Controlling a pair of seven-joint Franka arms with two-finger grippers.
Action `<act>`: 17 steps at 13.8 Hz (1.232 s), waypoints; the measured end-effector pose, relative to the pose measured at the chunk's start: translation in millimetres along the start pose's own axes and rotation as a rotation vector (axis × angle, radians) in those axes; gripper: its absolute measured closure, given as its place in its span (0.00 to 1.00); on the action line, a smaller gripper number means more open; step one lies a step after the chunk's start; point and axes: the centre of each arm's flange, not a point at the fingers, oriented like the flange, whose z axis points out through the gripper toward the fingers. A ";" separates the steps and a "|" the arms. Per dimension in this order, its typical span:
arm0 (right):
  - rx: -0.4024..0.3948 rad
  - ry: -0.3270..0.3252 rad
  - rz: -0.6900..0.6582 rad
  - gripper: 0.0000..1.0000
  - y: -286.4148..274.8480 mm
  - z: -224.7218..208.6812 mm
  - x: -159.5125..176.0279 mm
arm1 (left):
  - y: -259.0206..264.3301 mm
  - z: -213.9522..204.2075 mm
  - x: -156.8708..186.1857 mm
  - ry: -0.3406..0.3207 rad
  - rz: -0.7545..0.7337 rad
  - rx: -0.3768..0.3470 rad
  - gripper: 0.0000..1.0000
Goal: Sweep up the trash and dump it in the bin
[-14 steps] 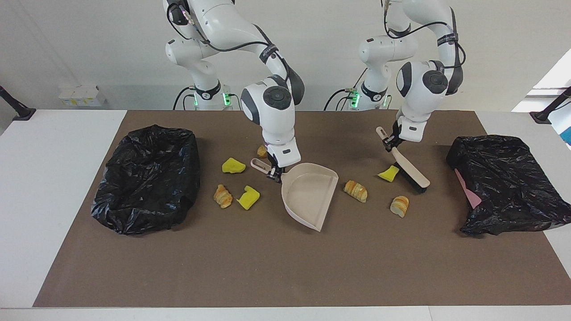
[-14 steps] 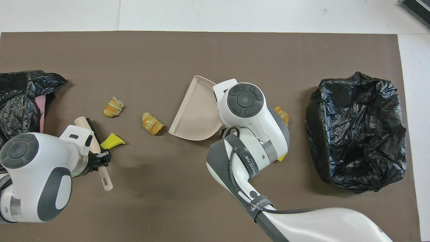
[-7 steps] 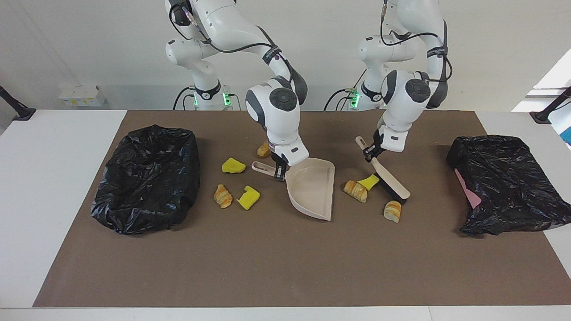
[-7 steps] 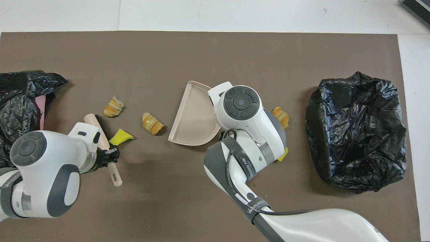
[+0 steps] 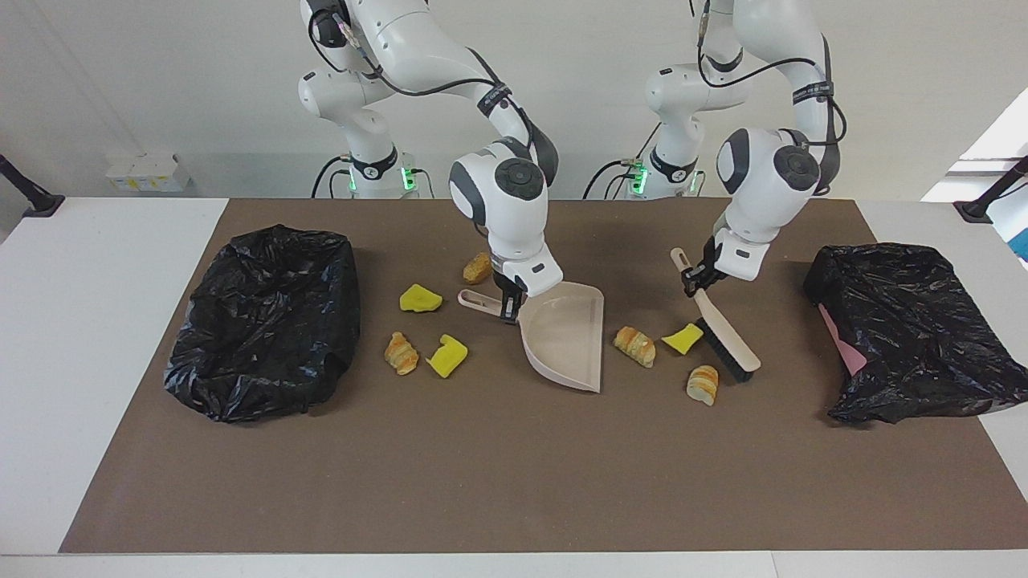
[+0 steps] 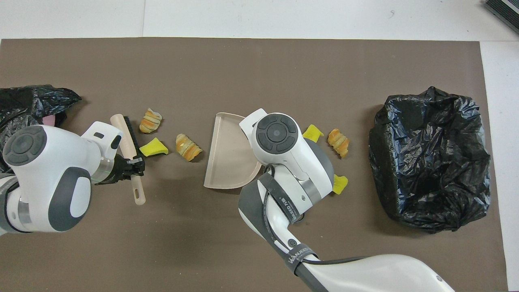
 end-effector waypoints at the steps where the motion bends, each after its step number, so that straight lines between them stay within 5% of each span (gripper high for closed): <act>1: 0.001 -0.001 -0.005 0.67 -2.2 0.5 1.9 | -2.7 1.0 1.4 0.006 0.031 0.020 0.73; 9: 0.001 -0.003 -0.016 0.67 -7.4 0.8 6.8 | 72.0 33.1 -6.8 0.005 0.273 0.098 0.73; 15: 0.005 -0.015 -0.015 0.67 -6.7 2.6 3.9 | 142.8 38.7 -65.5 -0.029 0.735 0.128 0.73; 17: 0.005 -0.015 -0.016 0.67 -6.9 2.7 4.0 | 142.4 36.4 -65.8 -0.062 0.915 0.088 0.73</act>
